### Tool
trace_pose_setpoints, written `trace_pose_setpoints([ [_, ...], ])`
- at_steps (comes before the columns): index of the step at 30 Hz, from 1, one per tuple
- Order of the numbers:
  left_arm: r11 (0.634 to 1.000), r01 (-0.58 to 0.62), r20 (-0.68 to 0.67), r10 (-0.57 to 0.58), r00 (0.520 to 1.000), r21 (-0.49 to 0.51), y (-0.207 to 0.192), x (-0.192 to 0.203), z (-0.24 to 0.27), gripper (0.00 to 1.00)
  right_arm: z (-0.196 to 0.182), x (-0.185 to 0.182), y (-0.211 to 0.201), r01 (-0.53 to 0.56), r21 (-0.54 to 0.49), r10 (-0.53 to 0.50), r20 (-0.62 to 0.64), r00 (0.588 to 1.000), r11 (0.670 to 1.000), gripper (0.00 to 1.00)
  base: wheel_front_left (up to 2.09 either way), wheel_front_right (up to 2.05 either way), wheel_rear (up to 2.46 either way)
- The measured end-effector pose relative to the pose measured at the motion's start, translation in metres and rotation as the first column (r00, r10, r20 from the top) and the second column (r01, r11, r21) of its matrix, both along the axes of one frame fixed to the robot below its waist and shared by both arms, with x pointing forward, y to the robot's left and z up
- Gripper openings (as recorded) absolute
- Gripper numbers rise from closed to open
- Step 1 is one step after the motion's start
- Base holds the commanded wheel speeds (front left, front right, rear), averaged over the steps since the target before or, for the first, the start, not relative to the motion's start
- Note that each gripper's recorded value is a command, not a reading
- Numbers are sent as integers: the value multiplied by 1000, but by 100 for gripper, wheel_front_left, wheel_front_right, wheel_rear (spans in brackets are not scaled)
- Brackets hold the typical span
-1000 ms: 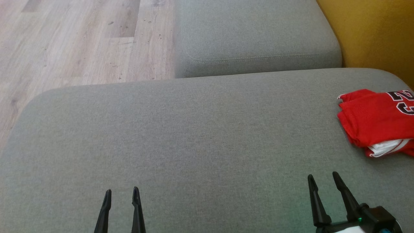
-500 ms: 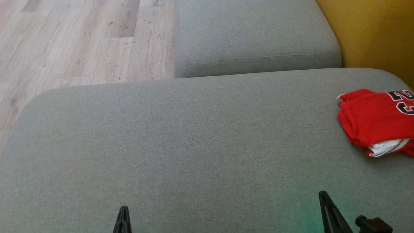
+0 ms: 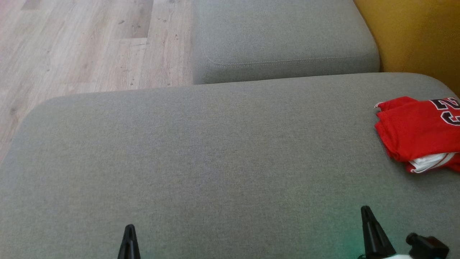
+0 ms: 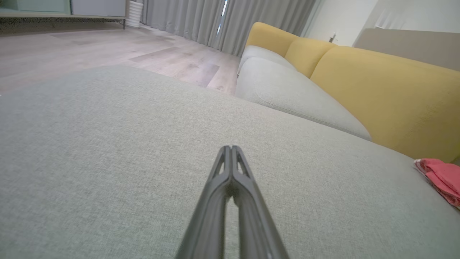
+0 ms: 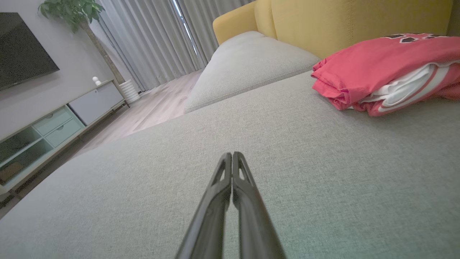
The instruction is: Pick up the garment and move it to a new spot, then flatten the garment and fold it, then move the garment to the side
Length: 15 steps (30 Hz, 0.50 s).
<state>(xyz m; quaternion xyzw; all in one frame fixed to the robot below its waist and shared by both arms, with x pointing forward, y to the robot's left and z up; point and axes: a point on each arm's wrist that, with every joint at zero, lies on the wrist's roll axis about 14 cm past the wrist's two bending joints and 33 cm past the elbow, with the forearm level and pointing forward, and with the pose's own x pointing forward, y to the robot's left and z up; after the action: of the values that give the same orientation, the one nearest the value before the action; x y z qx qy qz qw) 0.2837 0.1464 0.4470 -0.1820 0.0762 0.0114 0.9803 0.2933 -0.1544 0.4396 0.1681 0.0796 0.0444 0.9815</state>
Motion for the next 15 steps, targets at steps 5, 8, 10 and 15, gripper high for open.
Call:
trace_pose_setpoints([
  [5, 998, -15, -19, 14, 1000, -55, 3, 1, -3, 0, 2, 5, -3, 23, 53, -23, -4, 1000, 998, 0, 0, 0, 0],
  [8, 996, -24, -28, 22, 999, -86, 4, 4, -4, 0, 3, 7, -5, 38, 87, -37, -9, 999, 995, 0, 0, 0, 0],
  [10, 994, -23, -25, 20, 999, -109, 4, 7, -2, 0, 3, 9, -7, 47, 108, -46, -12, 999, 993, 0, 0, 0, 0],
  [15, 986, -32, -34, 27, 999, -162, 5, 11, -3, 0, 2, 10, -11, 74, 160, -71, -29, 997, 984, 0, 0, 0, 0],
])
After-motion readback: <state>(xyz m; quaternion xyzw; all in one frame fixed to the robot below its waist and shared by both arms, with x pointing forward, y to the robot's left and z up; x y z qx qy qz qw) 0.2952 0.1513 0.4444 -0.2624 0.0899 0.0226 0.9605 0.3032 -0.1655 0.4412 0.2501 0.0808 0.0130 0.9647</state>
